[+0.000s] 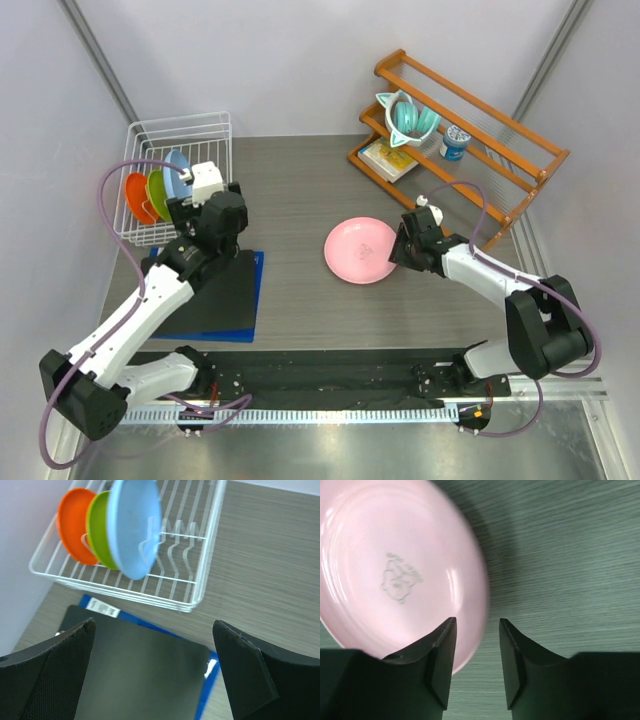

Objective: Unload the plates from the dish rack

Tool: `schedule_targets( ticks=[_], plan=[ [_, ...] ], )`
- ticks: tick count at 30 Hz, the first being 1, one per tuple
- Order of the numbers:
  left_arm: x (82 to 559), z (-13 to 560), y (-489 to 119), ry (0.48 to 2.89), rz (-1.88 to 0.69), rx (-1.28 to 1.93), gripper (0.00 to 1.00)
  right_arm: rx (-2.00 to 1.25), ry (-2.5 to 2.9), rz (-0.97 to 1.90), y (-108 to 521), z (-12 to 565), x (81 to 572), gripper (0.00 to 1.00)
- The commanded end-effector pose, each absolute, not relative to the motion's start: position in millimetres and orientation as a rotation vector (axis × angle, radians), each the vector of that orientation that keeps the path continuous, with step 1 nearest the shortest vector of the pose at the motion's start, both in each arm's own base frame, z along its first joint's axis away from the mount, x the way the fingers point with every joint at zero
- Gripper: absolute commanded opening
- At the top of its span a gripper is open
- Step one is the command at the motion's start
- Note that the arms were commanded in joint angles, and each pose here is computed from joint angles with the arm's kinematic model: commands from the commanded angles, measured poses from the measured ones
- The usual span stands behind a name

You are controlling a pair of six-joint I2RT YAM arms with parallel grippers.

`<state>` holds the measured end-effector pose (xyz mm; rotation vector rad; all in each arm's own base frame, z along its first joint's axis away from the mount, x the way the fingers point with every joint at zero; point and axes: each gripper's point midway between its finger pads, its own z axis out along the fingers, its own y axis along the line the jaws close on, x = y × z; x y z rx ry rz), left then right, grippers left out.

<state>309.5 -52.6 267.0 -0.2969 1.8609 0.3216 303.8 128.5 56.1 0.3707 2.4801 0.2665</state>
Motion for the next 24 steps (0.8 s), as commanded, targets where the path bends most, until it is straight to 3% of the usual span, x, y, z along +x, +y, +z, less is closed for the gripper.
schedule_targets(
  ticks=[1, 11, 24],
  plan=[
    [321, 266, -27, 1.838, 0.360, -0.384, 0.99, 0.383, 2.433, 0.189, 116, 68, 316, 0.56],
    [349, 255, 19, 1.843, 0.445, -0.509, 0.99, 0.364, 2.318, 0.152, 98, 113, 312, 0.61],
    [439, 228, 63, 1.891, 0.492, -0.599, 0.97, 0.322, 2.244, 0.181, 99, 151, 318, 0.67]
  ],
)
